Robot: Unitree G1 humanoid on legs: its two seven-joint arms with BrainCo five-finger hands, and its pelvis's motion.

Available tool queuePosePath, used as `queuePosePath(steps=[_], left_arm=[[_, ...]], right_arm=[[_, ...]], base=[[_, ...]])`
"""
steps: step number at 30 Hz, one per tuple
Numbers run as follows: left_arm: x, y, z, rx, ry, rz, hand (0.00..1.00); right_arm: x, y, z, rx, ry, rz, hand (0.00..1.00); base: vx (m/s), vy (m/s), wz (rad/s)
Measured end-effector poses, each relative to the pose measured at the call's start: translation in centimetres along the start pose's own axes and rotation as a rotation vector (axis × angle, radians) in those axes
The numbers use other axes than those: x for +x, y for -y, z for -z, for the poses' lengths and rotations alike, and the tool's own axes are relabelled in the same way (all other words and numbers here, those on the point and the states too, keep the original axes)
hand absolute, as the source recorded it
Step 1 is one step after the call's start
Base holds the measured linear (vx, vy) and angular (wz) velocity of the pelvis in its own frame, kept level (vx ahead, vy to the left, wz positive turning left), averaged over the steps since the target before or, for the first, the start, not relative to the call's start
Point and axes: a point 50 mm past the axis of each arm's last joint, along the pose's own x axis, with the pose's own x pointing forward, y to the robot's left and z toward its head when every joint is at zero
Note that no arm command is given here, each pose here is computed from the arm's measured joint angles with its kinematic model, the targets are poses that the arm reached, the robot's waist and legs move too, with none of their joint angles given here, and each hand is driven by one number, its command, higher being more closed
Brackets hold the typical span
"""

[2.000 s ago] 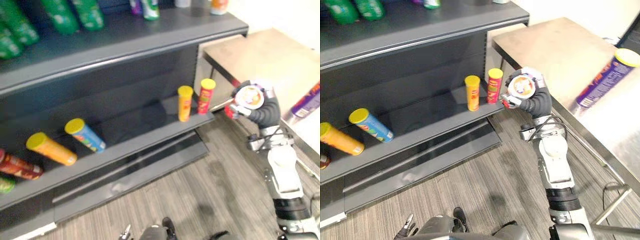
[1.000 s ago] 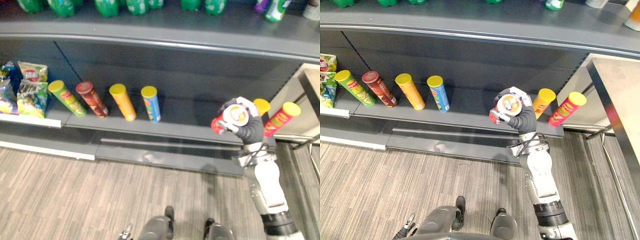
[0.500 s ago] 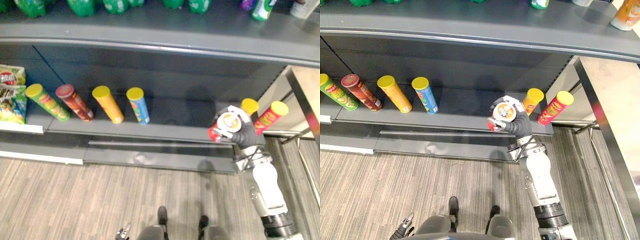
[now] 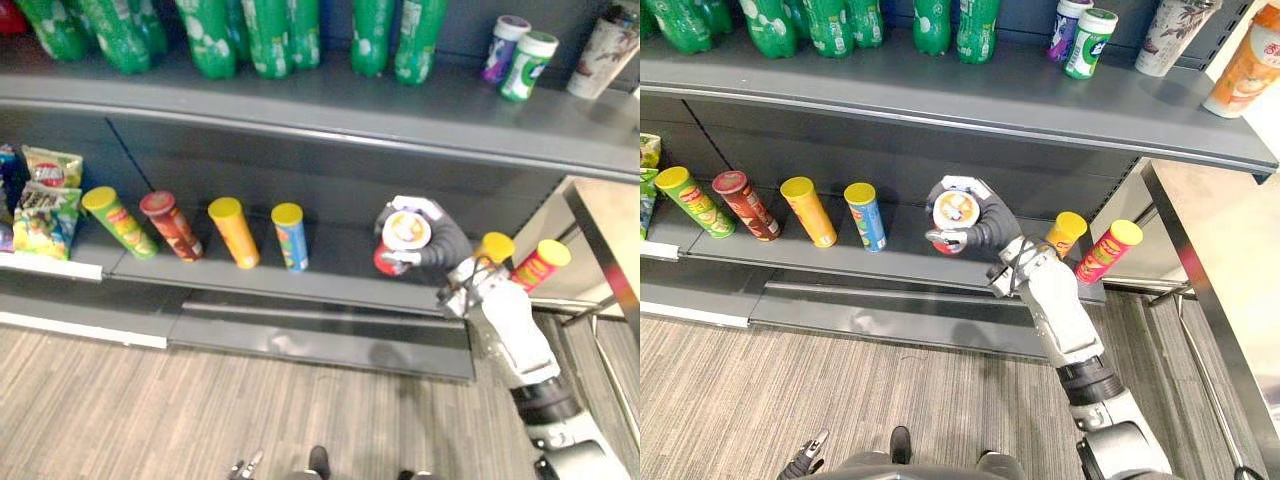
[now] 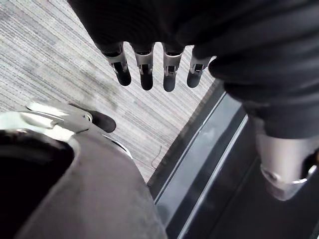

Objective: Put the gum and the chips on the shelf.

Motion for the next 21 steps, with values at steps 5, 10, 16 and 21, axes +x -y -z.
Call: queuePosePath(steps=[5,10,16,21], left_arm=[[-0.1,-0.5,0.6,0.007,-0.028,-0.027,0.0],[-0.1,-0.5,0.8,0.01,-0.031,-0.044,0.0],[-0.1,0.1,1.1,0.036,-0.041,-0.026,0.0],[-0.1,0.1,1.1,0.038,-0.042,-0.024,0.0]], right_arm=[[2.1,0.8,-1.4,-0.055,0.038,-0.031,1.0],[3.4,2.5,-2.4,-0.122,0.03,0.004,1.0],[4.5,6.7,-2.5,-0.201,-0.021,0.203,1.0],[4.6,10.6,-4.1,-0.278,-0.01,0.376,1.0]], base=[[-0.06,-0.006,0.0],[-0.04,-0.052,0.11],[-0.02,-0.047,0.01],[-0.04,-0.028,0.03]])
